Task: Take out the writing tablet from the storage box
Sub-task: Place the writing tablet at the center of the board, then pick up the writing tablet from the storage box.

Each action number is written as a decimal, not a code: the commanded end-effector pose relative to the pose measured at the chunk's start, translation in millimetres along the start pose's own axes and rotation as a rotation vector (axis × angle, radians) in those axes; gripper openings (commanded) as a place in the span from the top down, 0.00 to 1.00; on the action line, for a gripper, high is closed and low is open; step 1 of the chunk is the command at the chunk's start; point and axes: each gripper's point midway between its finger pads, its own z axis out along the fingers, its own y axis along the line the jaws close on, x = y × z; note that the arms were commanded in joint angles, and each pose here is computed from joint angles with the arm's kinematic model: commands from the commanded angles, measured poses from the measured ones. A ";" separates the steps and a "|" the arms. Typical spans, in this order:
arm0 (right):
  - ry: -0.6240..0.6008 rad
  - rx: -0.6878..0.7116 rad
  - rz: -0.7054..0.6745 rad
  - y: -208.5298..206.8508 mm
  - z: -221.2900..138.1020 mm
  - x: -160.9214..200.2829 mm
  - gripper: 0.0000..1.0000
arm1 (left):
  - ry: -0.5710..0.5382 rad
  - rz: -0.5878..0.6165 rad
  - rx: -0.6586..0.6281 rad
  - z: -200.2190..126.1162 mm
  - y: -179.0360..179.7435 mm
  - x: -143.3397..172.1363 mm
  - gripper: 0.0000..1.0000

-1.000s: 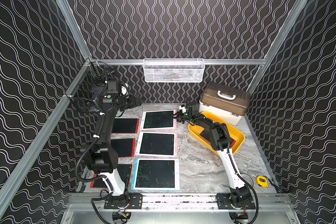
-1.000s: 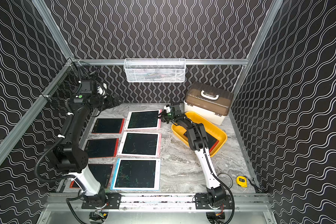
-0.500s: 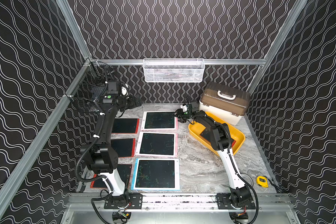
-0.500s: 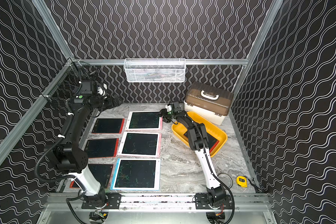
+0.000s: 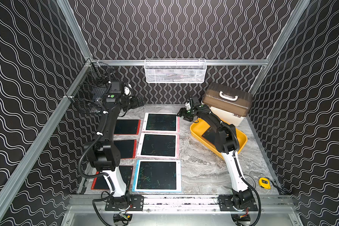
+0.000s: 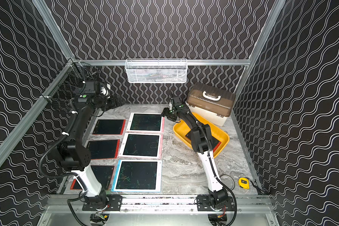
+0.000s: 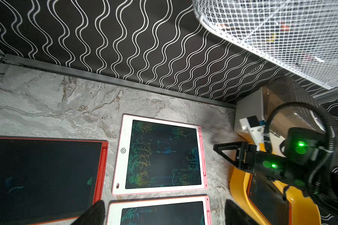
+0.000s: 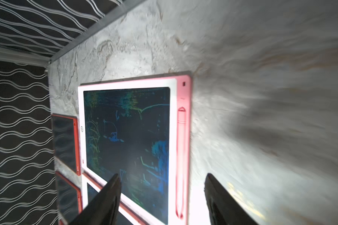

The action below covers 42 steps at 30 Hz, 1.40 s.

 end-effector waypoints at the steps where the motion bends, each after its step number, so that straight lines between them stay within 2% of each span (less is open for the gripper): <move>1: -0.139 0.061 -0.123 19.5 -64.0 -30.2 0.30 | 0.004 0.107 -0.005 16.9 -15.7 1.4 0.01; 4: -0.240 0.146 -0.144 21.8 -124.7 -40.0 0.29 | 0.021 0.159 0.071 34.8 -58.3 9.6 0.01; 7: -0.344 0.273 -0.105 4.2 -194.2 -32.2 0.24 | 0.032 0.223 0.136 47.1 -105.2 17.4 0.01; 12: -0.362 0.488 0.039 -62.6 -280.8 27.0 0.20 | 0.081 0.273 0.274 66.7 -185.5 53.6 0.01; 15: -0.365 0.607 0.127 -104.2 -320.1 69.3 0.17 | 0.131 0.314 0.300 86.0 -218.8 87.1 0.01; 18: -0.342 0.692 0.222 -144.6 -344.4 112.0 0.14 | 0.188 0.369 0.319 106.8 -249.2 127.6 0.01; 22: -0.335 0.754 0.325 -186.1 -360.7 153.6 0.10 | 0.233 0.476 0.315 129.8 -283.4 178.5 0.01; 24: -0.292 0.773 0.391 -206.4 -359.9 178.1 0.10 | 0.266 0.501 0.316 143.8 -297.5 201.6 0.01; 29: -0.256 0.756 0.471 -227.0 -344.5 203.4 0.09 | 0.273 0.606 0.287 174.9 -319.7 239.0 0.01; 32: -0.221 0.783 0.507 -241.0 -331.6 213.0 0.09 | 0.272 0.636 0.231 192.8 -318.2 251.3 0.01; 38: -0.186 0.800 0.596 -268.3 -305.5 222.2 0.15 | 0.267 0.653 0.175 207.9 -310.0 260.5 0.01; 41: -0.184 0.801 0.629 -280.9 -295.7 220.3 0.23 | 0.268 0.670 0.142 213.3 -301.2 262.8 0.01; 42: -0.181 0.803 0.638 -284.4 -293.0 220.0 0.30 | 0.270 0.678 0.139 214.7 -300.1 263.9 0.01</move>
